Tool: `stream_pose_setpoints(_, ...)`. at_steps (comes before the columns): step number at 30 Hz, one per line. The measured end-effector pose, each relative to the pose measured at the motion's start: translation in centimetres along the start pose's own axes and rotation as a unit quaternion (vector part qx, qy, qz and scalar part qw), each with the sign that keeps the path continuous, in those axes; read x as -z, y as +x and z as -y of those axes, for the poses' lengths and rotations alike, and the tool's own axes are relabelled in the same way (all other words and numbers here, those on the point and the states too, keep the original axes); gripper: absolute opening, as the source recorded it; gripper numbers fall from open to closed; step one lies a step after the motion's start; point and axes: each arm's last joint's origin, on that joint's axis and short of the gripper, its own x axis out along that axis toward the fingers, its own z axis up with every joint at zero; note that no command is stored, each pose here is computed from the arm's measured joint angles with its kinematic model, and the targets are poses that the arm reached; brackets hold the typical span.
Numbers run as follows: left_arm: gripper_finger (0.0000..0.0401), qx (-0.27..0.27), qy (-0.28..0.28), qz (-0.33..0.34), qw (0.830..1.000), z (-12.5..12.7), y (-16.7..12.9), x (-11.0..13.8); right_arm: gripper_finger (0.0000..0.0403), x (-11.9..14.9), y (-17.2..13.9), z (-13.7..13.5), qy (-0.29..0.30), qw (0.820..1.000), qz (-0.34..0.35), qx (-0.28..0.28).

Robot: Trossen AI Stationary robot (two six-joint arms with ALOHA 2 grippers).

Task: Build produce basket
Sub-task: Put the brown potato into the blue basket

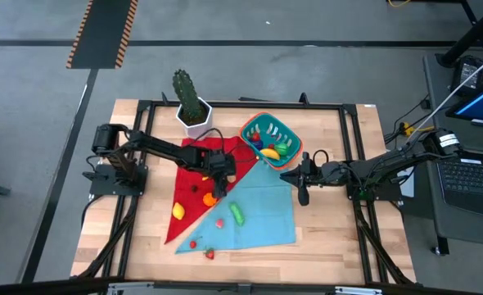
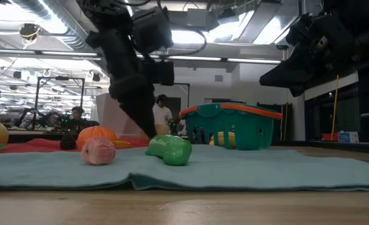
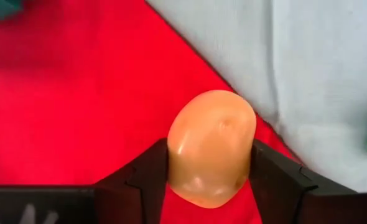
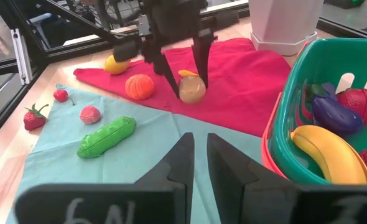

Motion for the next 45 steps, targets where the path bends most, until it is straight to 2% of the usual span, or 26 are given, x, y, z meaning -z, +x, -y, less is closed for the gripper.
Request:
stream_pose_setpoints(11, 0.0181, -0.005, 0.004, 0.075, 0.997, -0.7, -7.2, -0.6, 0.0047, -0.2, 0.0, -0.1, 0.001, 1.0, 0.009, -0.003)
stream_pose_setpoints(14, 0.0181, -0.01, 0.003, 0.093, 0.996, -0.8, -8.8, 0.1, 0.0047, -0.4, 0.0, -0.1, -0.007, 1.0, 0.019, -0.005)
stream_pose_setpoints(18, 0.0181, -0.016, -0.016, 0.109, 0.994, -1.1, -10.0, 2.0, 0.0047, -0.5, 0.0, -0.2, -0.009, 1.0, 0.026, -0.007)
stream_pose_setpoints(21, 0.0181, -0.013, -0.03, 0.146, 0.989, -1.1, -10.9, 3.5, 0.0047, -0.5, 0.0, -0.2, -0.01, 1.0, 0.025, -0.007)
stream_pose_setpoints(26, 0.0181, 0.006, -0.039, 0.22, 0.975, -0.8, -11.5, 5.9, 0.0047, -0.6, 0.0, -0.2, -0.009, 1.0, 0.028, -0.008)
stream_pose_setpoints(31, 0.018, 0.03, -0.04, 0.301, 0.952, -0.3, -11.1, 8.4, 0.0047, -0.7, 0.0, -0.2, -0.007, 0.999, 0.036, -0.01)
stream_pose_setpoints(37, 0.018, 0.098, -0.01, 0.408, 0.907, 0.3, -10.8, 10.1, 0.0047, -1.0, -0.1, -0.3, 0.001, 0.999, 0.048, -0.014)
stream_pose_setpoints(41, 0.018, 0.117, 0.007, 0.433, 0.894, 0.3, -10.8, 10.7, 0.0047, -1.1, -0.1, -0.3, 0.002, 0.999, 0.052, -0.016)
stream_pose_setpoints(45, 0.018, 0.116, 0.011, 0.442, 0.89, 0.3, -10.6, 11.0, 0.0047, -1.1, -0.1, -0.3, 0.003, 0.998, 0.055, -0.016)
